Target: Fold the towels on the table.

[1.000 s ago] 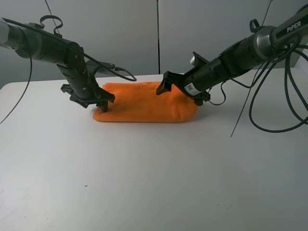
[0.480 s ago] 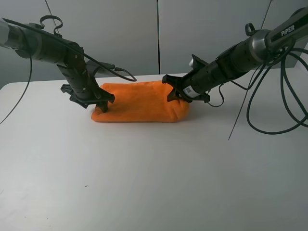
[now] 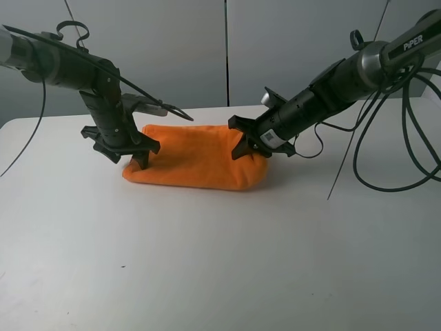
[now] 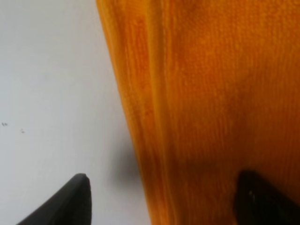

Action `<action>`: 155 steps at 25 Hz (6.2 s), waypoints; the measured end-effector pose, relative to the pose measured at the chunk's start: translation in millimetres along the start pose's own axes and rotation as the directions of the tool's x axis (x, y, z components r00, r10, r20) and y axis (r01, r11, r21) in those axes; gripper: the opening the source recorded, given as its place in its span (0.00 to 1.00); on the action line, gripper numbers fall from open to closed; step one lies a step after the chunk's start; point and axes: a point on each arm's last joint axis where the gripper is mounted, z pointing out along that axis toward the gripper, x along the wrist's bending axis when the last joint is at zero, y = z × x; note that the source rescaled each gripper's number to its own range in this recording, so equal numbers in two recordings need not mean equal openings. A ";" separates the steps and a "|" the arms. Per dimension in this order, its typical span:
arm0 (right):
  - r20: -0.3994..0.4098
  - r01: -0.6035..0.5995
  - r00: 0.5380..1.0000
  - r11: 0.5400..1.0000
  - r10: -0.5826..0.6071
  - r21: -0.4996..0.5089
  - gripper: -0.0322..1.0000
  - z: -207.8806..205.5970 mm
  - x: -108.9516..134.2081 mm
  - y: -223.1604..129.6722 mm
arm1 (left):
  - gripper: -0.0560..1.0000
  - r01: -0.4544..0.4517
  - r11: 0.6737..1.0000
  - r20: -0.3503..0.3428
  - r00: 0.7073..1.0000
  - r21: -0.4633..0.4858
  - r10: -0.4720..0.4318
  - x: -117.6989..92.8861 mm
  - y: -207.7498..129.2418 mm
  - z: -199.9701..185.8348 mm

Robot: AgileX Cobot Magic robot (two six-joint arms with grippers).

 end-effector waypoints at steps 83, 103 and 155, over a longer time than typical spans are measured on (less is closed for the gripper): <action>-0.180 -0.306 0.945 0.933 0.273 -0.191 0.14 50.0 70.1 -12.2 | 0.83 -0.039 0.999 0.083 0.996 -0.026 0.042 -7.4 -0.8 -1.6; -0.179 -0.313 0.943 0.931 0.280 -0.189 0.14 51.5 68.9 -12.6 | 0.83 -0.016 0.989 0.075 0.997 -0.145 0.028 7.1 5.3 -64.6; 0.284 0.265 0.939 0.932 -0.192 -0.246 1.00 -197.8 86.0 -58.1 | 0.98 0.220 0.887 0.077 0.975 -0.406 -0.206 84.4 -140.0 -295.6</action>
